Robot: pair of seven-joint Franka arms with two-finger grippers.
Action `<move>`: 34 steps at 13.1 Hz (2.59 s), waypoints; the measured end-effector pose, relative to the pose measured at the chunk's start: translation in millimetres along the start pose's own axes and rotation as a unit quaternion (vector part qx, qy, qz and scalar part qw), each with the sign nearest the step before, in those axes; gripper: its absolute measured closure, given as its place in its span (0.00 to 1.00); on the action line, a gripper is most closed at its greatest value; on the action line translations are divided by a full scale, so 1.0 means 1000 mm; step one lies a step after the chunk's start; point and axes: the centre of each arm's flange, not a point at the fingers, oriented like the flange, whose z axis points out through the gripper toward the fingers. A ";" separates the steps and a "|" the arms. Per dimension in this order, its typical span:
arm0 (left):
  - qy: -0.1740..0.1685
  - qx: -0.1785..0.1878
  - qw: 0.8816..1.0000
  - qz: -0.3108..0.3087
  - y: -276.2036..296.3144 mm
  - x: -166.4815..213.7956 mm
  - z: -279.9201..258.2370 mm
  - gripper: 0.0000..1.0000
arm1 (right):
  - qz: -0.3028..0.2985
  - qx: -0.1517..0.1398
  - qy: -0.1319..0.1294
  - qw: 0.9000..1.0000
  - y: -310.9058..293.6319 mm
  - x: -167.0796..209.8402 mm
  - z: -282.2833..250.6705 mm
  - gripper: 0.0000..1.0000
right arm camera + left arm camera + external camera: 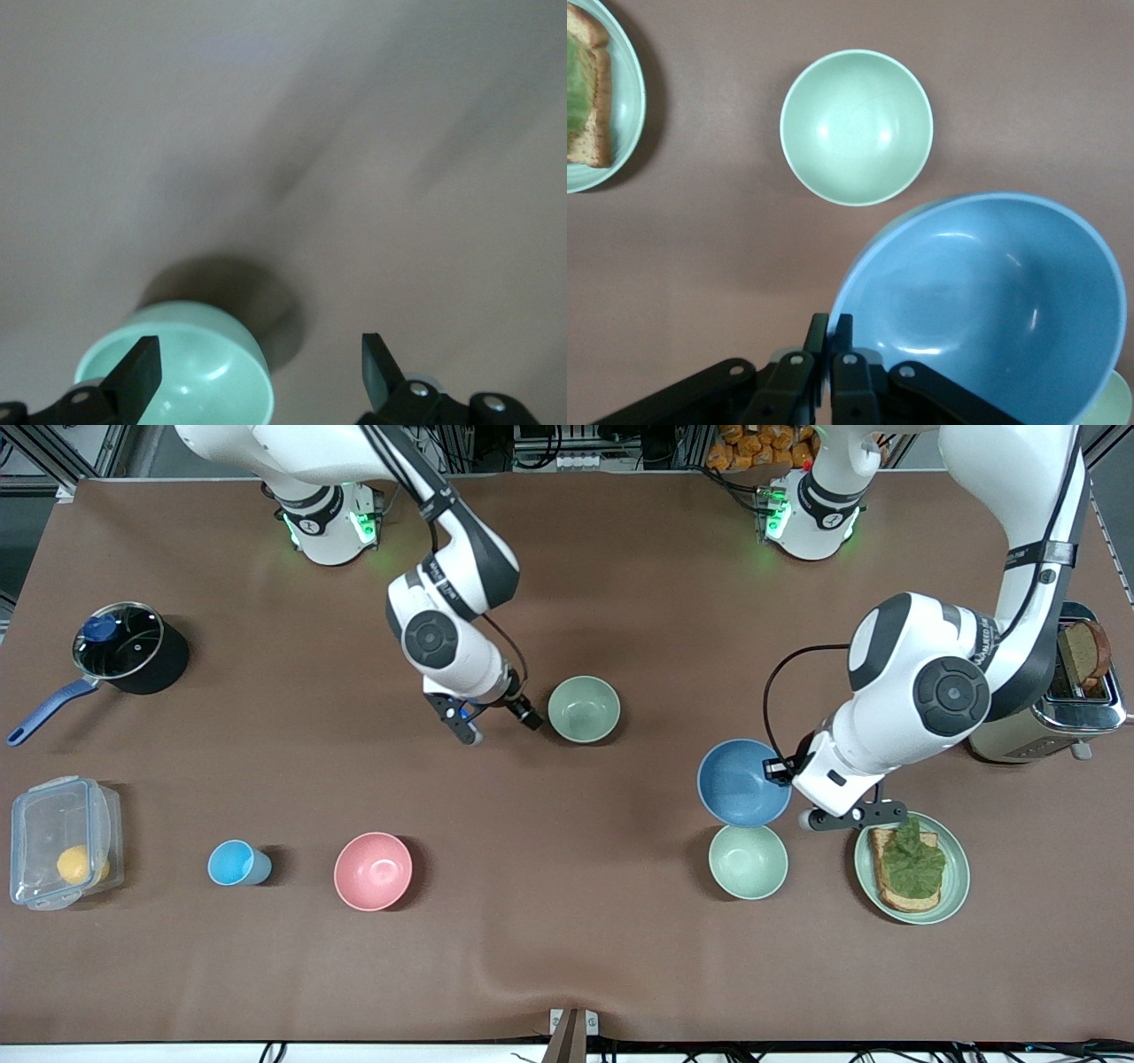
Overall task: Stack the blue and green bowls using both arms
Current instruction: 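Carry the blue bowl with the left gripper over the green bowl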
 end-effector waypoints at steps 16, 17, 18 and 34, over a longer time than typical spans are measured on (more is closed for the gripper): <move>-0.052 -0.002 0.994 -0.100 0.131 -0.134 0.075 0.95 | 0.144 0.041 -0.055 0.987 -0.006 0.022 0.078 0.00; -0.052 -0.005 0.994 -0.100 0.137 -0.142 0.081 0.95 | 0.145 0.041 -0.055 0.987 -0.006 0.022 0.078 0.00; -0.051 -0.008 0.994 -0.099 0.145 -0.152 0.087 0.95 | 0.145 0.041 -0.056 0.987 -0.006 0.022 0.079 0.00; -0.040 -0.045 0.995 -0.078 0.179 -0.206 0.172 0.95 | 0.148 0.036 -0.055 0.987 -0.003 0.023 0.084 0.00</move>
